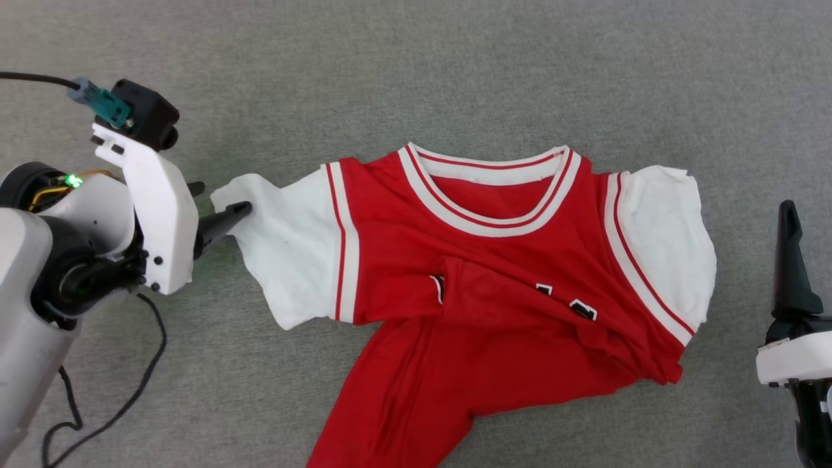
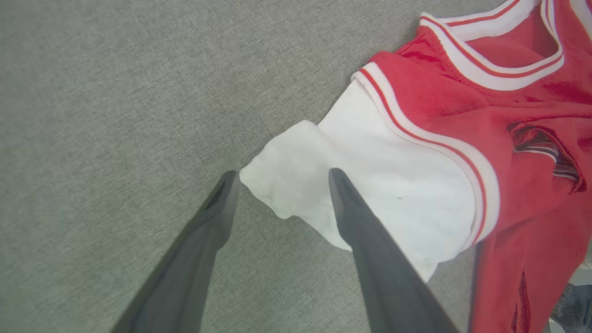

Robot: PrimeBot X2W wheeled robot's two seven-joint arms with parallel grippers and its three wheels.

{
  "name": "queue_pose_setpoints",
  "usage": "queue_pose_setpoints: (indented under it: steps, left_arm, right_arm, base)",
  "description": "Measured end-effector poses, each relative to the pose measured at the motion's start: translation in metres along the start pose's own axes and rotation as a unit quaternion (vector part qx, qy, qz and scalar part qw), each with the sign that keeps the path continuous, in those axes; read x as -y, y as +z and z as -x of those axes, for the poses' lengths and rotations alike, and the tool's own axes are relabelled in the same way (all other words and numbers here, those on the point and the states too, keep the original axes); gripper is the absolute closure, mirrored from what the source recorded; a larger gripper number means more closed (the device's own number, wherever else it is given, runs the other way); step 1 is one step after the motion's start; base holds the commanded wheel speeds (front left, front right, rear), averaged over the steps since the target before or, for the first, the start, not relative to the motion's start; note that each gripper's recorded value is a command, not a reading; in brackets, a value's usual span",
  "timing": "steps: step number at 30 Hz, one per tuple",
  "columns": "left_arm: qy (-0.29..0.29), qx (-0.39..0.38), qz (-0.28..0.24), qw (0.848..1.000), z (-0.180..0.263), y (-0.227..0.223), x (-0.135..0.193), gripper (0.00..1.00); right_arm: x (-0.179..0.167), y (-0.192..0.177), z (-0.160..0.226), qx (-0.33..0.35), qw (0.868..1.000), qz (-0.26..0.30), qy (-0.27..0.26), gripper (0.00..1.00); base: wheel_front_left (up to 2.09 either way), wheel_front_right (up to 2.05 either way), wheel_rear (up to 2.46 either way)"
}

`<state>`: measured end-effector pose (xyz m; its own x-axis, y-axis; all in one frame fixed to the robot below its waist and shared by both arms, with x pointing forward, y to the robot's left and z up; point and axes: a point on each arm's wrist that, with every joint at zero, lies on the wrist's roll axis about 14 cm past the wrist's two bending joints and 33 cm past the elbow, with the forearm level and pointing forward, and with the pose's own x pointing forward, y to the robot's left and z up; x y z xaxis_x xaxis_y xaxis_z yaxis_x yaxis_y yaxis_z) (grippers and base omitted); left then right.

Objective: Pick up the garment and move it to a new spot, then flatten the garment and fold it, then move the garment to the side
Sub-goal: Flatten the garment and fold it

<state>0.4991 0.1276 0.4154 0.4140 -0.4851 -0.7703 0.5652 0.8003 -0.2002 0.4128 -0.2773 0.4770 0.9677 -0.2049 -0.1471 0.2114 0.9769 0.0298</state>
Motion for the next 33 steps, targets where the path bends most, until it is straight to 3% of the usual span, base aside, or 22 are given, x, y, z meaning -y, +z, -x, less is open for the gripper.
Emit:
queue_pose_setpoints:
  steps: [11,12,13,20,27,33]
  left_arm:
    - [-0.002,-0.072,-0.015,0.997,-0.038,-0.021,-0.013,0.00]
    - [-0.002,-0.075,-0.017,0.997,-0.039,-0.023,-0.013,0.58]
    - [-0.002,-0.077,-0.020,0.997,-0.040,-0.023,-0.013,1.00]
    - [0.007,-0.048,-0.004,0.999,-0.027,-0.025,-0.015,1.00]
    - [0.043,0.009,-0.023,0.999,0.015,-0.027,-0.020,1.00]
    - [0.060,0.080,-0.046,0.994,0.066,-0.014,-0.013,1.00]
  right_arm:
    - [0.011,-0.026,-0.004,-0.027,0.999,0.000,-0.019,0.00]
    - [0.012,-0.027,-0.005,-0.029,0.999,0.000,-0.019,0.00]
    - [0.011,-0.028,-0.005,-0.030,0.999,0.000,-0.019,0.00]
    - [0.004,-0.024,-0.006,-0.035,0.999,0.006,-0.008,0.00]
    - [-0.020,-0.017,-0.007,-0.072,0.996,0.040,0.036,0.00]
    - [-0.027,-0.030,-0.007,-0.193,0.971,0.107,0.092,0.00]
  base:
    - [0.00,0.00,0.00]
    - [0.00,0.00,0.00]
    - [0.00,0.00,0.00]
    - [0.00,0.00,0.00]
    - [0.00,0.00,0.00]
    - [0.00,0.00,0.00]
